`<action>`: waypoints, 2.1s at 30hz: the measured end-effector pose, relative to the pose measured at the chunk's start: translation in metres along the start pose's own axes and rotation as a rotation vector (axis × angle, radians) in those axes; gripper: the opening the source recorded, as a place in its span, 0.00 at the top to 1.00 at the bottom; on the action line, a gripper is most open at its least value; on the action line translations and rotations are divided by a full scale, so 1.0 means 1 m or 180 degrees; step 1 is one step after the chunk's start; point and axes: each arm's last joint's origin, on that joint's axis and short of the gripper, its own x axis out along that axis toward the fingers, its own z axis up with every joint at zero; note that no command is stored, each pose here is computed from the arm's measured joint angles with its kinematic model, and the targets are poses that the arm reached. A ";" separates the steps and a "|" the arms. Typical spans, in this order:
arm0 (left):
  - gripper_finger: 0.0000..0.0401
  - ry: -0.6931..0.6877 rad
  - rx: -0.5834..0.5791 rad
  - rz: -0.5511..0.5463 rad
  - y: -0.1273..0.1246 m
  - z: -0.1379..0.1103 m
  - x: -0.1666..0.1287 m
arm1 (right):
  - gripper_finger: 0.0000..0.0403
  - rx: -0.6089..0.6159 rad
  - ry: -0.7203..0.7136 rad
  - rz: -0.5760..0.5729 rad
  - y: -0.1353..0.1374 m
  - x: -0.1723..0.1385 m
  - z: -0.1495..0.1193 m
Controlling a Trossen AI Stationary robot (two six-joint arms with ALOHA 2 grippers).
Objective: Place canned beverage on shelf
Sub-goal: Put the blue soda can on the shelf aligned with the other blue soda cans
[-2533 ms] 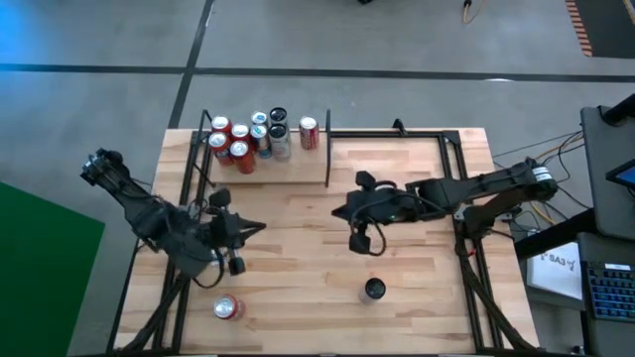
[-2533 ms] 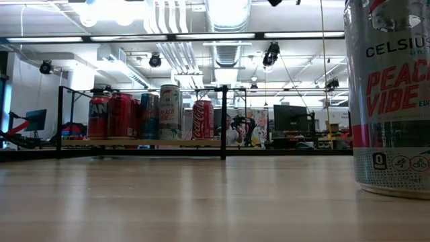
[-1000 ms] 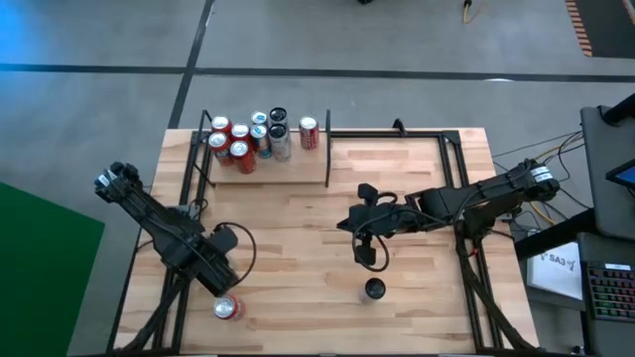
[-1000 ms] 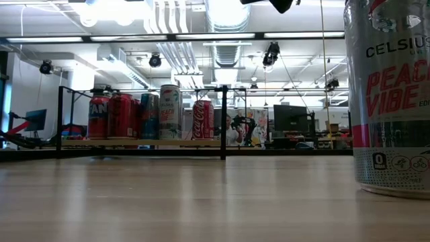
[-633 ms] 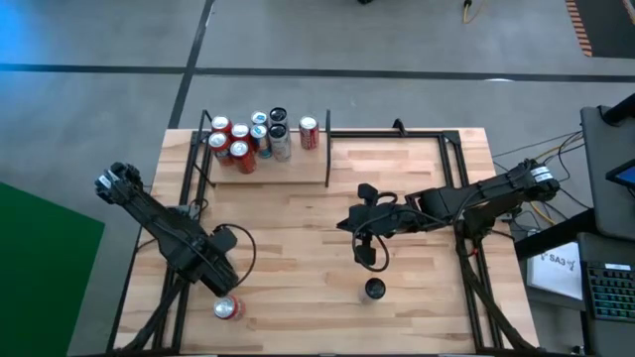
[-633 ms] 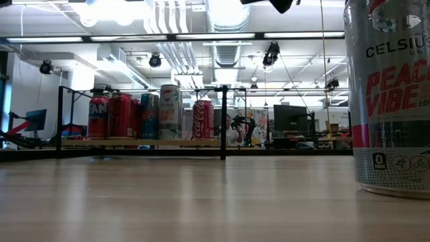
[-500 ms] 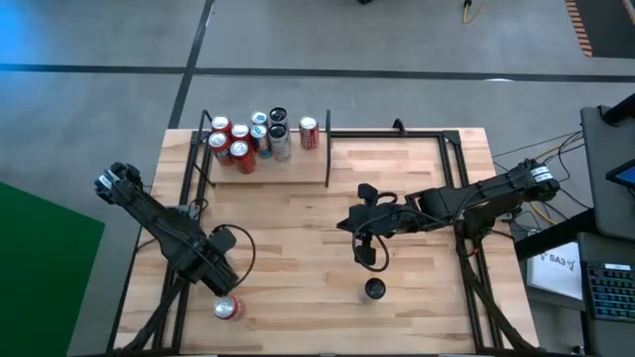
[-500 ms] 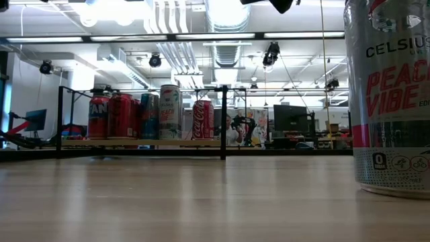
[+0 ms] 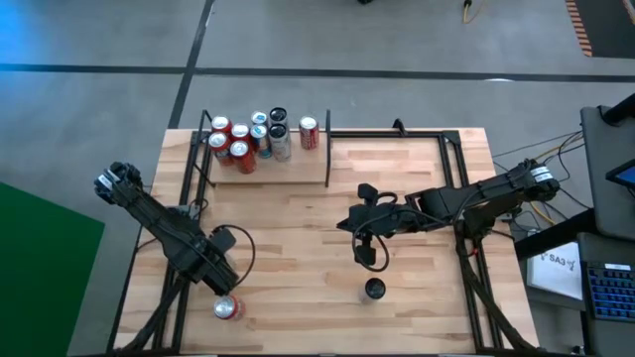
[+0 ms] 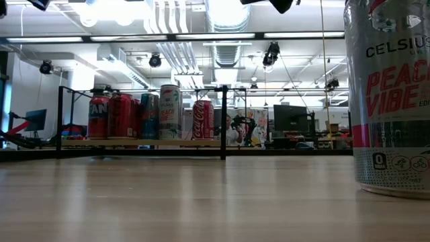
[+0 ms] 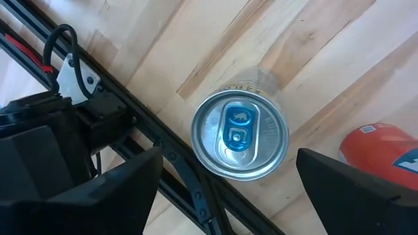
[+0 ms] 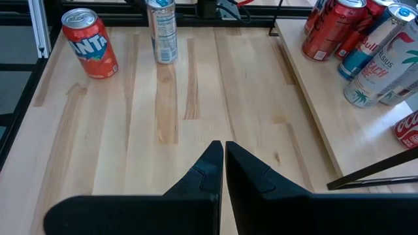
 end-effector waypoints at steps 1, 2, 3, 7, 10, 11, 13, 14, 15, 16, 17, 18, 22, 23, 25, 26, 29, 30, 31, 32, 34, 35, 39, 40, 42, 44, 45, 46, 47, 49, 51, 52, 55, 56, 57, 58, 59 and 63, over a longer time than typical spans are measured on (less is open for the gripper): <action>0.16 -0.0003 0.0002 -0.0011 0.000 0.000 0.000 | 0.98 0.0000 0.0000 0.0000 0.000 0.000 0.000; 0.16 -0.0006 0.0006 -0.0030 -0.001 0.000 0.000 | 0.98 0.0000 0.0000 0.0000 0.000 0.000 0.000; 0.16 -0.0014 0.0021 -0.0060 -0.002 0.000 0.000 | 0.98 0.0000 0.0000 0.0000 0.000 0.000 0.000; 0.16 -0.0042 0.0054 -0.0121 -0.004 0.001 0.003 | 0.98 0.0000 0.0000 0.0000 0.000 0.000 0.000; 0.16 -0.0033 0.0057 -0.0062 -0.004 0.000 0.008 | 0.98 0.0000 0.0001 0.0000 0.000 0.000 0.000; 0.16 -0.0031 0.0059 -0.0047 -0.004 0.000 0.011 | 0.98 0.0000 0.0000 0.0001 0.000 0.000 0.000; 0.16 -0.0026 0.0065 -0.0016 -0.004 0.000 0.016 | 0.98 0.0000 0.0000 0.0000 0.000 0.000 0.000; 0.16 -0.0022 0.0067 0.0006 -0.003 0.000 0.019 | 0.98 0.0000 0.0000 0.0000 0.000 0.000 0.000; 0.16 -0.0025 0.0070 0.0005 -0.004 0.000 0.021 | 0.98 0.0000 0.0000 0.0000 0.000 0.000 0.000; 0.16 -0.0041 0.0071 -0.0012 -0.005 0.000 0.024 | 0.98 0.0000 0.0000 0.0000 0.000 0.000 0.000; 0.16 -0.0056 0.0070 -0.0043 -0.006 0.000 0.026 | 0.98 0.0000 0.0000 0.0000 0.000 0.000 0.000; 0.16 -0.0061 0.0071 -0.0062 -0.007 0.000 0.029 | 0.98 0.0000 -0.0001 0.0000 0.000 0.000 0.000; 0.16 -0.0104 0.0077 -0.0128 -0.010 0.001 0.038 | 0.98 0.0001 -0.0004 0.0001 0.000 0.000 0.000; 0.16 -0.0124 0.0076 -0.0119 -0.010 0.001 0.040 | 0.98 0.0001 -0.0005 0.0001 0.000 0.000 0.000; 0.17 -0.0174 0.0076 -0.0098 -0.009 0.001 0.041 | 0.98 0.0003 -0.0005 0.0001 0.000 0.000 0.000; 0.18 -0.0208 0.0075 -0.0095 -0.009 0.001 0.041 | 0.98 0.0003 -0.0005 0.0001 0.000 0.000 0.000; 0.22 -0.0263 0.0074 -0.0094 -0.009 0.002 0.040 | 0.98 0.0015 -0.0005 0.0001 0.000 0.000 0.000; 0.24 -0.0261 0.0074 -0.0094 -0.009 0.002 0.040 | 0.98 0.0026 -0.0005 0.0001 0.000 0.000 0.000; 0.26 -0.0261 0.0074 -0.0094 -0.009 0.002 0.040 | 0.98 0.0032 -0.0004 0.0001 0.000 0.000 0.000; 0.28 -0.0261 0.0074 -0.0092 -0.009 0.002 0.040 | 0.98 0.0032 -0.0003 0.0001 0.000 0.000 0.000; 0.33 -0.0263 0.0072 -0.0096 -0.009 0.002 0.040 | 0.98 0.0031 -0.0003 0.0001 0.000 0.000 0.000; 0.36 -0.0264 0.0071 -0.0116 -0.010 0.002 0.040 | 0.98 0.0031 -0.0003 0.0001 0.000 0.000 0.000; 0.44 -0.0262 0.0066 -0.0103 -0.009 0.002 0.040 | 0.98 0.0031 -0.0005 0.0001 0.000 0.000 0.000; 0.44 -0.0262 0.0066 -0.0103 -0.009 0.002 0.040 | 0.98 0.0030 -0.0003 0.0001 0.000 0.000 0.000; 0.44 -0.0263 0.0064 -0.0102 -0.009 0.002 0.039 | 0.98 0.0029 -0.0003 0.0001 0.000 0.000 0.000; 0.44 -0.0294 0.0068 -0.0112 -0.010 0.002 0.036 | 0.98 0.0026 -0.0002 0.0000 0.000 0.000 0.000; 0.44 -0.0344 0.0067 -0.0139 -0.011 0.003 0.033 | 0.98 0.0025 -0.0001 0.0000 0.000 0.000 0.000; 0.44 -0.0402 0.0077 -0.0169 -0.011 0.004 0.029 | 0.98 0.0023 -0.0002 0.0000 0.000 0.000 0.000; 0.44 -0.0461 0.0089 -0.0196 -0.012 0.005 0.025 | 0.98 0.0022 -0.0001 0.0000 0.000 0.000 0.000; 0.44 -0.0591 0.0119 -0.0230 -0.012 0.006 0.015 | 0.98 0.0012 -0.0001 -0.0001 0.000 0.000 0.000; 0.44 -0.0795 0.0142 -0.0305 -0.013 0.009 0.000 | 0.98 0.0001 0.0000 -0.0001 0.000 0.000 0.000; 0.44 -0.0904 0.0168 -0.0345 -0.013 0.011 -0.007 | 0.98 0.0001 0.0000 -0.0001 0.000 0.000 0.000; 0.44 -0.1264 0.0252 -0.0451 -0.012 0.017 -0.030 | 0.98 -0.0003 0.0001 -0.0001 0.000 0.000 0.000; 0.44 -0.1398 0.0282 -0.0484 -0.012 0.019 -0.037 | 0.98 -0.0005 0.0002 -0.0001 0.000 0.000 0.000; 0.44 -0.1528 0.0320 -0.0505 -0.011 0.022 -0.044 | 0.98 -0.0005 0.0002 -0.0001 0.000 0.000 0.000; 0.44 -0.1631 0.0358 -0.0517 -0.010 0.025 -0.050 | 0.98 -0.0004 0.0002 -0.0001 0.000 0.000 0.000; 0.43 -0.1721 0.0395 -0.0514 -0.009 0.029 -0.055 | 0.98 -0.0004 0.0002 -0.0001 0.000 0.000 0.000; 0.43 -0.1976 0.0522 -0.0438 -0.001 0.049 -0.074 | 0.98 -0.0003 0.0002 -0.0001 0.000 0.000 0.000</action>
